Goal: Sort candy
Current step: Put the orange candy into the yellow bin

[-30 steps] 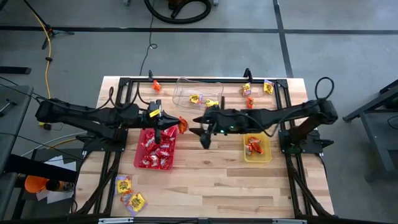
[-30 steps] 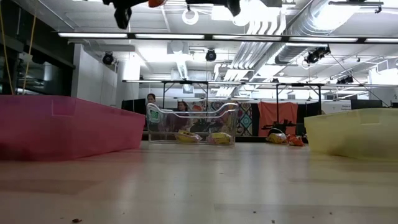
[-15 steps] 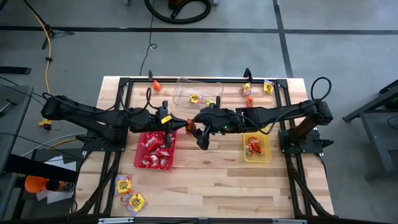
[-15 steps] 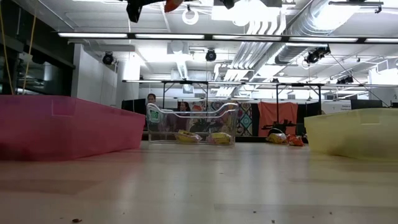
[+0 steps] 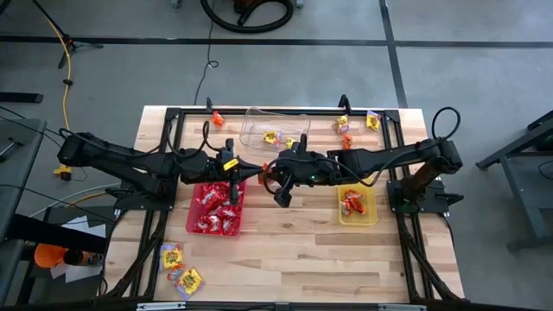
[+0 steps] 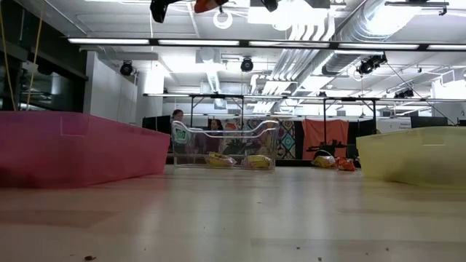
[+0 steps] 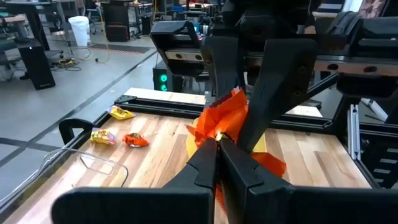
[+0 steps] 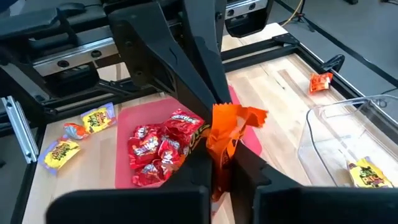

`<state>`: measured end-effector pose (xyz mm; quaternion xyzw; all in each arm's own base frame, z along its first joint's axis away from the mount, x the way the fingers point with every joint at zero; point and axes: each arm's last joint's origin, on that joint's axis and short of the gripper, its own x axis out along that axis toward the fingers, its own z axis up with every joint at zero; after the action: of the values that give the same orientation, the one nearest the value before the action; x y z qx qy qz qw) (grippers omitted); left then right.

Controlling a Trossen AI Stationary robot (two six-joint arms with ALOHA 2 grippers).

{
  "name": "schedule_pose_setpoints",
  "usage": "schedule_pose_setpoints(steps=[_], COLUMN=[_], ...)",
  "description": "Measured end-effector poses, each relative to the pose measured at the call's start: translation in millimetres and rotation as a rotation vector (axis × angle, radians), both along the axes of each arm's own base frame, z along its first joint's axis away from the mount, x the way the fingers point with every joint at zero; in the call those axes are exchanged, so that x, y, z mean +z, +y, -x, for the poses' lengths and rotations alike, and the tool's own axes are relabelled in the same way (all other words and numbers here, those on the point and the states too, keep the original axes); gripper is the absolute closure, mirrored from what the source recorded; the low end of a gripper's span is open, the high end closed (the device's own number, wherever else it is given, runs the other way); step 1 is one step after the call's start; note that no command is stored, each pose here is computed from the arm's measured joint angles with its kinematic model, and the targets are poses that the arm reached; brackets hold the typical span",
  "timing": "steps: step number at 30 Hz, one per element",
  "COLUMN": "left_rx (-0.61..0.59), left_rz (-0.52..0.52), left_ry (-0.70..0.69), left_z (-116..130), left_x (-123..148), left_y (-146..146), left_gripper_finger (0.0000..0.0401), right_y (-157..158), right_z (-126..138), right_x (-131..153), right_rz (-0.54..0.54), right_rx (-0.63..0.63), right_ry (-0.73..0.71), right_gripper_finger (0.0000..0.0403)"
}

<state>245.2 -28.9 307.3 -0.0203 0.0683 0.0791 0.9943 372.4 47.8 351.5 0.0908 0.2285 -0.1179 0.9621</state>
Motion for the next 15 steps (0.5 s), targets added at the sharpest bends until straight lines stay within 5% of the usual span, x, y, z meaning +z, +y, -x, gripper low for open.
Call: schedule_pose_setpoints(steps=[9, 15], left_rx=[-0.001, 0.130], left_rz=[0.045, 0.061], left_ry=[0.005, 0.194], left_z=[14, 50], left_x=[13, 25], left_y=[2, 11], left_gripper_finger=[0.0349, 0.0277], right_y=[-1, -6], right_z=[6, 32], right_x=[3, 17], right_rz=[0.009, 0.028], right_rx=[0.002, -0.018], right_ry=[0.018, 0.083], right_gripper_finger=[0.0397, 0.0398])
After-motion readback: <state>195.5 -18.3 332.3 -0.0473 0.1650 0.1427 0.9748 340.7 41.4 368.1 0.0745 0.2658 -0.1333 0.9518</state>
